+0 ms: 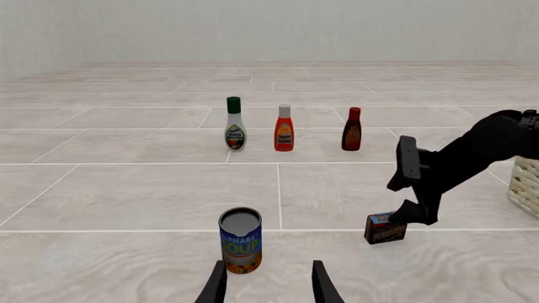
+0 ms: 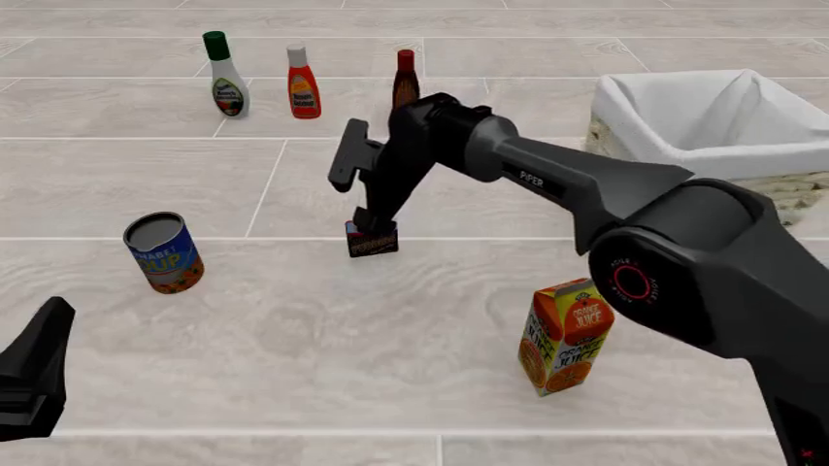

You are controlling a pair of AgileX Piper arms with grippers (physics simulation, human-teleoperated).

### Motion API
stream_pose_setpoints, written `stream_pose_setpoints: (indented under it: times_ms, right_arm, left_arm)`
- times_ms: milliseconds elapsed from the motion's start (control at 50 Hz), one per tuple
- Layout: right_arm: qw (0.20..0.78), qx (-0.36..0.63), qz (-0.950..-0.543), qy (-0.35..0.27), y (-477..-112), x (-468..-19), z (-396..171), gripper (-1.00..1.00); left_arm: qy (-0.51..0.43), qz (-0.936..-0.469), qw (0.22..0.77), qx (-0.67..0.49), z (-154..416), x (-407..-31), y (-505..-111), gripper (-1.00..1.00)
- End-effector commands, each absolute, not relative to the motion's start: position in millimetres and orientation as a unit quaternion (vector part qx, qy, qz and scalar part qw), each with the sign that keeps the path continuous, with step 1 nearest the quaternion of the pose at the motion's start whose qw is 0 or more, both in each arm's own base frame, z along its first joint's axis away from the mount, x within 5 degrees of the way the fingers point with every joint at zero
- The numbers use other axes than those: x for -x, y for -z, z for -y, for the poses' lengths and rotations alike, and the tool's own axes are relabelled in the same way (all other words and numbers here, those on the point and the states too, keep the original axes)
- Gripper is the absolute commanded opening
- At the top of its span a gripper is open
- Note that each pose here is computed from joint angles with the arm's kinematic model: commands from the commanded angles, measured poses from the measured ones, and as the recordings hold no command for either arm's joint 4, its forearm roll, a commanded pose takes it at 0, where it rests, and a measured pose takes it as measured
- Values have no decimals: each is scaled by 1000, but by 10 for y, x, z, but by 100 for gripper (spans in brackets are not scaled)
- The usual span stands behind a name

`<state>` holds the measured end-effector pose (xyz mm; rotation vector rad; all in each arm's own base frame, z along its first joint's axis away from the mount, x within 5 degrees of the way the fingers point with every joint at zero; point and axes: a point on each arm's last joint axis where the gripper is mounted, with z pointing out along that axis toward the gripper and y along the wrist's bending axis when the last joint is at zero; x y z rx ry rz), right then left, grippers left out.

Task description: Pick the chocolate pudding and place it in the basket.

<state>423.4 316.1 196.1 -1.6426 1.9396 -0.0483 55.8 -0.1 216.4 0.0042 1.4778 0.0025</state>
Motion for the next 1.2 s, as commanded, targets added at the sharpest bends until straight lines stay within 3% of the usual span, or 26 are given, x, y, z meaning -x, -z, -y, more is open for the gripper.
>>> stream_pose_setpoints:
  times_ms: [20, 1200]
  right_arm:
    - [288, 618, -731, 18, -1906, -4262, -3177, 100]
    - [263, 614, -744, 15, -1516, -4423, -3239, 100]
  left_arm:
    - [-1, -674, 739, -2, 0, -558, -2159, 100]
    - [-1, -674, 739, -2, 0, -558, -2160, 100]
